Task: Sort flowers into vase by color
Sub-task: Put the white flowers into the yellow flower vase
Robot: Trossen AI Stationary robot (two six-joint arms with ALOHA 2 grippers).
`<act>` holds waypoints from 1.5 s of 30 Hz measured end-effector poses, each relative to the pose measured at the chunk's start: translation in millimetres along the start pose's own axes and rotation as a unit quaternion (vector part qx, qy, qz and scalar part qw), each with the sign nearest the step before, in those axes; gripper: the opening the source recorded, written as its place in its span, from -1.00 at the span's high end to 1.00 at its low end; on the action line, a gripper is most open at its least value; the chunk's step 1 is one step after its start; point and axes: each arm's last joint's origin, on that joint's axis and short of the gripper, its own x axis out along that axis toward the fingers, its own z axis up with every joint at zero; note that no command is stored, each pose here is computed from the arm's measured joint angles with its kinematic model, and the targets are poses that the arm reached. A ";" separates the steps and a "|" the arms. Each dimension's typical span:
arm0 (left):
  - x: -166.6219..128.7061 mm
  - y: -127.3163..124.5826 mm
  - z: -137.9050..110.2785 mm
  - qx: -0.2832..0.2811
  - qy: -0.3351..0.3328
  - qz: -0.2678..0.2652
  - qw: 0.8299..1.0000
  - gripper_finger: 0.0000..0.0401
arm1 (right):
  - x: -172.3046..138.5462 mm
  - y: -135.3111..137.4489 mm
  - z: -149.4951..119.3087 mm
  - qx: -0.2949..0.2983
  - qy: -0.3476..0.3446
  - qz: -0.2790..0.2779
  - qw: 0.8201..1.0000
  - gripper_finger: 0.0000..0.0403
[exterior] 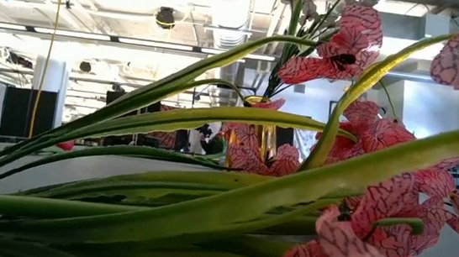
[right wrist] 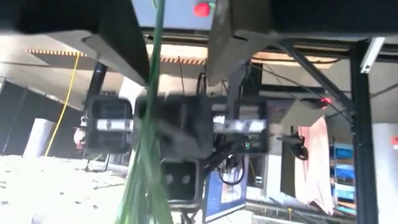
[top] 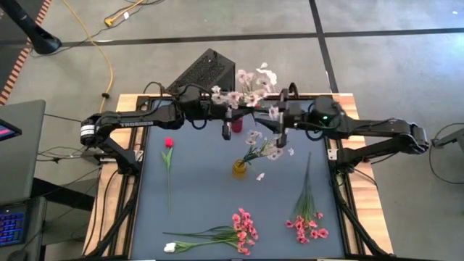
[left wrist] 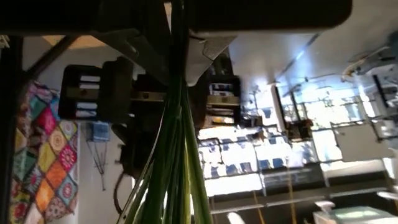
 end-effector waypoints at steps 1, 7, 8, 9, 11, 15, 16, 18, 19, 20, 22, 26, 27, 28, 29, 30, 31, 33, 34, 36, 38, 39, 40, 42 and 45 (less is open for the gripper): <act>-3.8 1.4 5.2 -0.001 -0.005 0.003 1.000 0.96 | -3.6 -1.3 3.3 0.000 0.006 -0.001 1.000 0.05; -39.2 4.5 35.4 -0.021 0.022 0.011 0.999 0.96 | -29.3 -2.0 14.2 -0.007 0.047 0.001 0.999 -0.22; -44.3 2.7 37.6 -0.029 0.035 0.000 0.999 0.96 | -34.3 -1.7 15.6 -0.007 0.053 0.002 0.999 -0.24; -49.4 0.6 39.8 -0.037 0.042 -0.019 0.998 0.96 | -39.1 -1.5 17.7 -0.006 0.056 0.002 0.998 -0.24; -60.6 -5.1 39.6 -0.062 0.042 -0.061 0.995 0.98 | -47.5 -0.9 19.2 -0.006 0.068 0.004 0.998 -0.24; -82.9 -18.3 30.3 -0.096 0.025 -0.091 0.991 0.99 | -57.6 -0.3 21.5 -0.005 0.077 0.006 0.997 -0.23; -88.8 -21.4 24.8 -0.098 0.023 -0.084 0.991 0.99 | -59.1 -0.2 22.5 -0.005 0.075 0.006 0.997 -0.23; -98.7 -27.5 9.9 -0.103 0.016 -0.067 0.992 0.99 | -60.6 0.1 22.8 -0.005 0.077 0.007 0.997 -0.23; -102.3 -30.3 1.6 -0.109 0.004 -0.058 0.992 1.00 | -60.6 0.1 22.8 -0.005 0.077 0.007 0.997 -0.23; -105.5 -33.7 -8.2 -0.118 -0.010 -0.055 0.991 1.00 | -60.2 0.1 22.4 -0.005 0.078 0.007 0.997 -0.23; -109.8 -40.5 -27.3 -0.135 -0.041 -0.056 0.988 1.00 | -57.9 0.2 20.3 -0.005 0.084 0.008 0.996 -0.23; -114.3 -50.8 -68.4 -0.144 -0.064 -0.039 0.987 1.00 | -53.3 0.2 16.5 -0.005 0.093 0.009 0.996 -0.23; -114.7 -52.6 -78.2 -0.149 -0.064 -0.026 0.986 1.00 | -52.3 0.2 15.6 -0.004 0.095 0.009 0.995 -0.23; -114.5 -54.4 -87.1 -0.152 -0.061 -0.016 0.986 1.00 | -50.8 0.1 14.4 -0.004 0.098 0.009 0.995 -0.23; -113.8 -56.3 -95.1 -0.154 -0.059 -0.007 0.986 1.00 | -49.9 0.2 13.7 -0.004 0.099 0.009 0.995 -0.23; -112.7 -58.1 -101.8 -0.156 -0.056 -0.004 0.986 1.00 | -49.5 0.2 13.1 -0.004 0.101 0.009 0.995 -0.23; -110.7 -59.5 -108.3 -0.157 -0.049 -0.003 0.986 1.00 | -49.3 0.3 12.4 -0.004 0.103 0.010 0.995 -0.23; -104.5 -62.9 -121.2 -0.161 -0.037 0.000 0.986 1.00 | -47.3 0.1 12.0 -0.004 0.101 0.009 0.995 -0.23; -101.0 -64.5 -127.6 -0.165 -0.031 -0.001 0.986 1.00 | -47.2 0.2 11.6 -0.003 0.103 0.009 0.995 -0.23; -92.4 -67.8 -137.5 -0.171 -0.028 -0.006 0.985 1.00 | -46.5 0.2 10.5 0.001 0.106 0.009 0.994 -0.23; -86.0 -71.2 -143.7 -0.177 -0.033 -0.014 0.984 1.00 | -45.9 0.3 10.1 0.005 0.107 0.009 0.994 -0.23; -83.3 -72.3 -147.0 -0.179 -0.033 -0.016 0.983 1.00 | -45.9 0.3 10.0 0.006 0.108 0.009 0.994 -0.23; -81.1 -73.3 -150.5 -0.183 -0.031 -0.018 0.983 1.00 | -45.8 0.5 9.7 0.006 0.109 0.009 0.994 -0.23; -78.6 -74.6 -158.5 -0.188 -0.018 -0.018 0.982 1.00 | -45.8 0.9 9.3 0.008 0.111 0.010 0.994 -0.23; -76.2 -76.7 -164.6 -0.191 -0.009 -0.014 0.981 1.00 | -45.9 1.0 8.7 0.010 0.114 0.011 0.993 -0.23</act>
